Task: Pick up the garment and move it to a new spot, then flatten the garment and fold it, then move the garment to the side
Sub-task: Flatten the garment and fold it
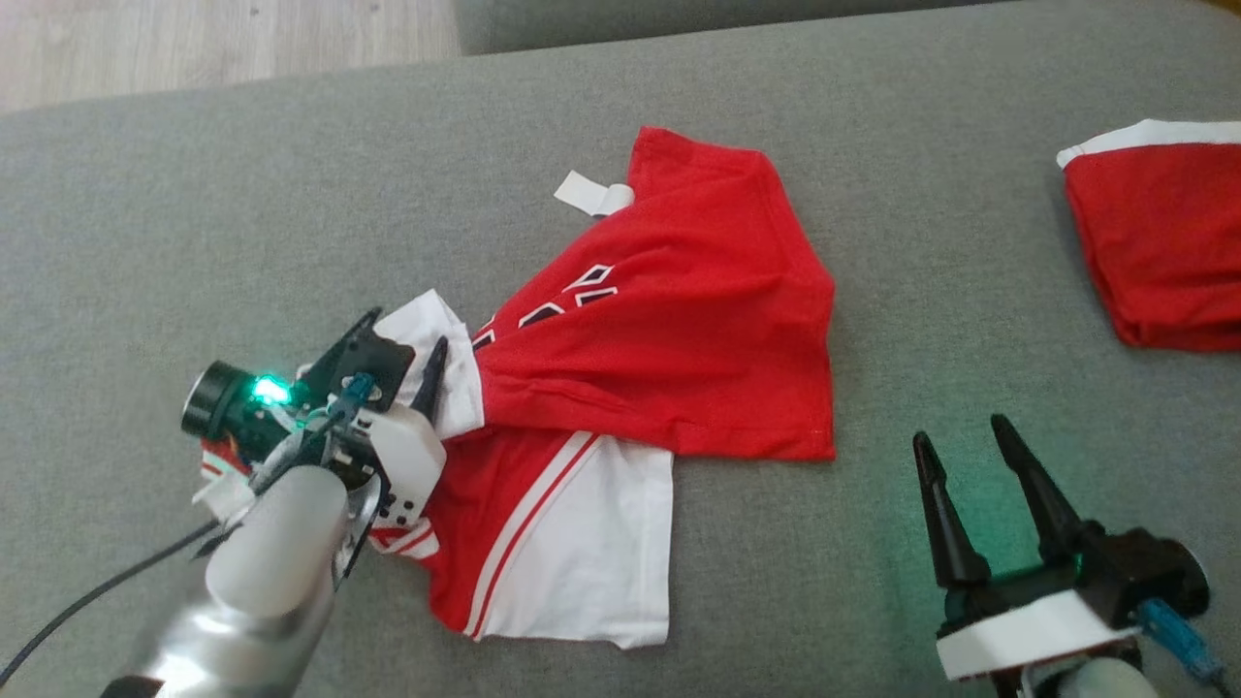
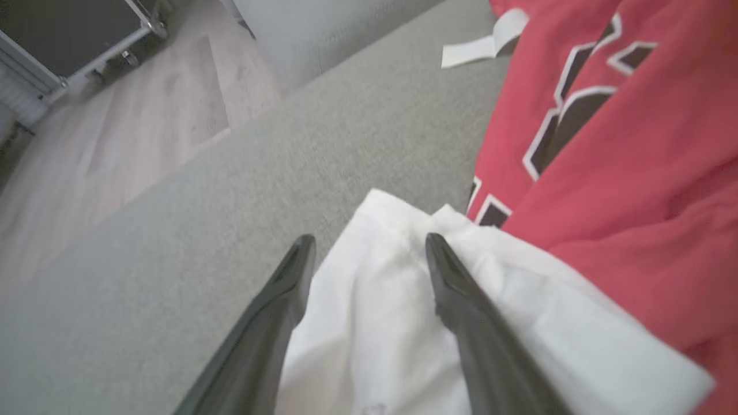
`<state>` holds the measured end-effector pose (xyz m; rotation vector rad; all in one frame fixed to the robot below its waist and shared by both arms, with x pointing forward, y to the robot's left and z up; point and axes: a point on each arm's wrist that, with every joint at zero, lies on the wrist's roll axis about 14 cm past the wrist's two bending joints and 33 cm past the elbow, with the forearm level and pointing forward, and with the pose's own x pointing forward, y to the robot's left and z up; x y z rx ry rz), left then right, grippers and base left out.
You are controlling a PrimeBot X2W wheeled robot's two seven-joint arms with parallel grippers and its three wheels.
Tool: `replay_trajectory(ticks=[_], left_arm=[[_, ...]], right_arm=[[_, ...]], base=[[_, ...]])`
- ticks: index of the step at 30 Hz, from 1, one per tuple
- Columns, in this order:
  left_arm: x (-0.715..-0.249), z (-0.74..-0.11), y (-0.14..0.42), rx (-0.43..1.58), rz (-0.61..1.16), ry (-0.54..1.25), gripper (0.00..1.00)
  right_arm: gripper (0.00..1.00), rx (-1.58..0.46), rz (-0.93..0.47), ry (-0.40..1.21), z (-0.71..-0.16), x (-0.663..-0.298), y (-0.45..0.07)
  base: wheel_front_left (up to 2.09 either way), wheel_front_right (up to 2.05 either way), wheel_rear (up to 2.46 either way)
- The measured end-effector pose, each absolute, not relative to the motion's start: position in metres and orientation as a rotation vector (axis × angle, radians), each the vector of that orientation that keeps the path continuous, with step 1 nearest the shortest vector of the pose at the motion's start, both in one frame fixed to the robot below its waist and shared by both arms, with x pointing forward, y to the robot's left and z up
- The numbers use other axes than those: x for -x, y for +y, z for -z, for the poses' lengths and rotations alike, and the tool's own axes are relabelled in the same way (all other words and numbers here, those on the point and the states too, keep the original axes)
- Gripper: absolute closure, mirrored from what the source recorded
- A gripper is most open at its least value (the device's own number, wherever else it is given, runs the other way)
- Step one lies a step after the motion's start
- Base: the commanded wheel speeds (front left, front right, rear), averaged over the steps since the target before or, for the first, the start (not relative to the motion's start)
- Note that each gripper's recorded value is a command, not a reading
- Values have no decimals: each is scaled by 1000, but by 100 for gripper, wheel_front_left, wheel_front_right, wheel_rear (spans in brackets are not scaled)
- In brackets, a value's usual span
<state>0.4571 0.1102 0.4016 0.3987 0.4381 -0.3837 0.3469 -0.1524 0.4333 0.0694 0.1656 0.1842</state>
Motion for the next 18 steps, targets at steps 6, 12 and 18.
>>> replay_trajectory(ticks=[6,12,18], left_arm=[[-452,-378,104,-337,424,554,4],[-448,-376,98,-328,442,567,100],[-454,-414,87,-293,450,375,100]], right_arm=[[0,-65,-193,159,-434,-354,-151],[0,-66,-190,151,-437,-352,-151],[0,-74,-186,125,-445,-347,-149]], base=[[0,0,0],[0,0,0],[0,0,0]])
